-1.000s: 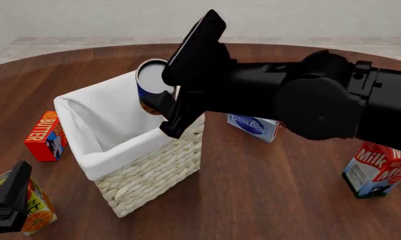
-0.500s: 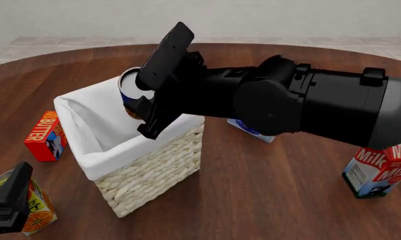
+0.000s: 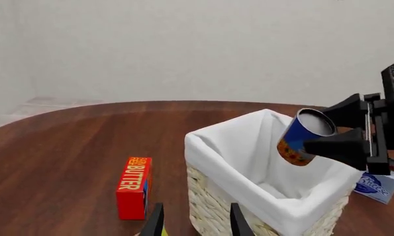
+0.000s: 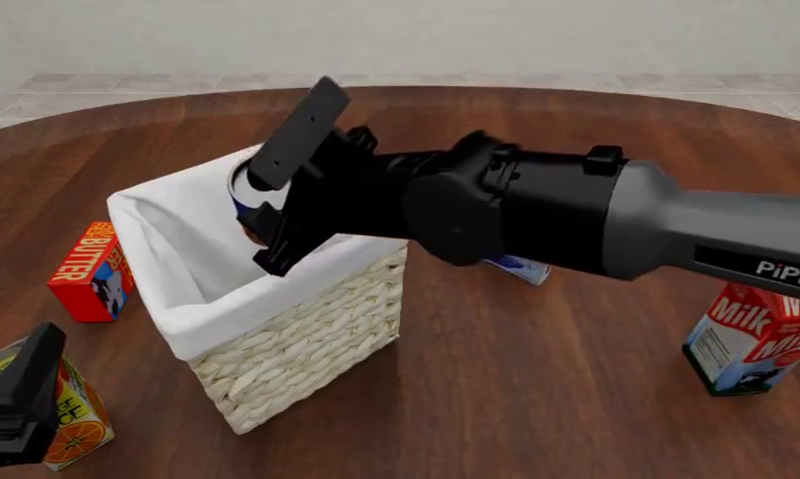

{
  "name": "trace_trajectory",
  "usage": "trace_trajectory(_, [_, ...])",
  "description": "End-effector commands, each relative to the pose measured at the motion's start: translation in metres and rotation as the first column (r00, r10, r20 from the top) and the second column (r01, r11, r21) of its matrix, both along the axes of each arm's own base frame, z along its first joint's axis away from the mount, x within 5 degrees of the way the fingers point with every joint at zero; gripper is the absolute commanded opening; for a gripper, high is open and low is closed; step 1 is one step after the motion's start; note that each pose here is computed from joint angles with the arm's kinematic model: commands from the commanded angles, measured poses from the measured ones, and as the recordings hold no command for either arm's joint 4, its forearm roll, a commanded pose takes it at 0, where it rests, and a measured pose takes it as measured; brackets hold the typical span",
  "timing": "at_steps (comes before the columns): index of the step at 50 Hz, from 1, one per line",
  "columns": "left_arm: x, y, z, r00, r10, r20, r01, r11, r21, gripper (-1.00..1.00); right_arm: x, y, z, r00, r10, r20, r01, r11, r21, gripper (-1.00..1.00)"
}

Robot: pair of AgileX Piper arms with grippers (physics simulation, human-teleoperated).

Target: Pick up the alphabet soup and the tomato sauce, and put them in the basket.

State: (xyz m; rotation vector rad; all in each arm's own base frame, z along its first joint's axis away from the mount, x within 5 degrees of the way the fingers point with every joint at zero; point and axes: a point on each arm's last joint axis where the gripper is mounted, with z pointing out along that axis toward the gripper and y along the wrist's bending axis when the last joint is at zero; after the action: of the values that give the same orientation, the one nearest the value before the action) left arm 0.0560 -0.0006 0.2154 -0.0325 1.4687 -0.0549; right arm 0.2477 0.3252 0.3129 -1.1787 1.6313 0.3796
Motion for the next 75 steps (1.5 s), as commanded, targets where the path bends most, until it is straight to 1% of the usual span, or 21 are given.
trace_trajectory(1, [0.0, 0.0, 0.0, 1.0, -0.001, 0.0, 0.001, 1.0, -0.01, 1.0, 0.015, 0.005, -0.008, 0.999, -0.031, -0.015, 0.031, 0.999, 0.011, -1.0])
trace_trajectory(11, [0.0, 0.0, 0.0, 1.0, 0.0, 0.002, 0.0, 1.0, -0.013, 1.0, 0.023, 0.006, -0.021, 0.998, -0.046, -0.031, 0.046, 0.999, -0.001, -1.0])
trace_trajectory(20, [0.0, 0.0, 0.0, 1.0, 0.001, 0.003, 0.0, 1.0, -0.017, 1.0, 0.027, 0.007, -0.023, 0.998, -0.051, -0.034, 0.051, 0.999, -0.007, -1.0])
trace_trajectory(21, [0.0, 0.0, 0.0, 1.0, 0.001, 0.003, 0.0, 1.0, -0.017, 1.0, 0.027, 0.007, -0.024, 0.998, -0.05, -0.034, 0.05, 0.999, -0.008, 1.0])
trace_trajectory(27, [0.0, 0.0, 0.0, 1.0, 0.002, 0.003, -0.002, 1.0, -0.018, 1.0, 0.03, 0.011, -0.023, 0.998, -0.051, -0.033, 0.051, 0.999, -0.009, 1.0])
trace_trajectory(37, [0.0, 0.0, 0.0, 1.0, 0.003, 0.003, -0.003, 1.0, -0.014, 1.0, 0.029, 0.013, -0.018, 0.998, -0.047, -0.031, 0.047, 0.999, 0.001, 1.0])
trace_trajectory(41, [0.0, 0.0, 0.0, 1.0, 0.004, 0.002, -0.004, 1.0, -0.014, 1.0, 0.024, 0.012, -0.014, 0.999, -0.039, -0.028, 0.039, 0.999, 0.005, 1.0])
trace_trajectory(48, [0.0, 0.0, 0.0, 1.0, 0.003, 0.001, -0.003, 1.0, -0.012, 1.0, 0.016, 0.006, -0.005, 0.999, -0.034, -0.016, 0.034, 0.999, 0.018, 1.0])
trace_trajectory(52, [0.0, 0.0, 0.0, 1.0, 0.003, 0.001, -0.003, 1.0, -0.011, 1.0, 0.006, 0.0, 0.004, 1.0, -0.024, -0.008, 0.024, 0.999, 0.03, 1.0])
trace_trajectory(57, [0.0, 0.0, 0.0, 1.0, 0.002, 0.001, -0.002, 1.0, -0.01, 1.0, -0.004, -0.004, 0.016, 1.0, -0.009, 0.007, 0.009, 0.999, 0.046, 1.0])
trace_trajectory(61, [0.0, 0.0, 0.0, 1.0, 0.001, 0.001, -0.001, 1.0, -0.01, 1.0, -0.008, -0.006, 0.029, 1.0, -0.002, 0.022, 0.001, 0.998, 0.059, 1.0])
trace_trajectory(68, [0.0, 0.0, 0.0, 1.0, 0.002, 0.001, -0.002, 1.0, -0.009, 1.0, -0.011, -0.011, 0.038, 0.999, -0.004, 0.035, 0.001, 0.997, 0.073, 1.0])
trace_trajectory(75, [0.0, 0.0, 0.0, 1.0, 0.001, 0.002, -0.001, 1.0, -0.007, 1.0, -0.006, -0.022, 0.041, 0.999, -0.034, 0.034, 0.031, 0.996, 0.082, 1.0])
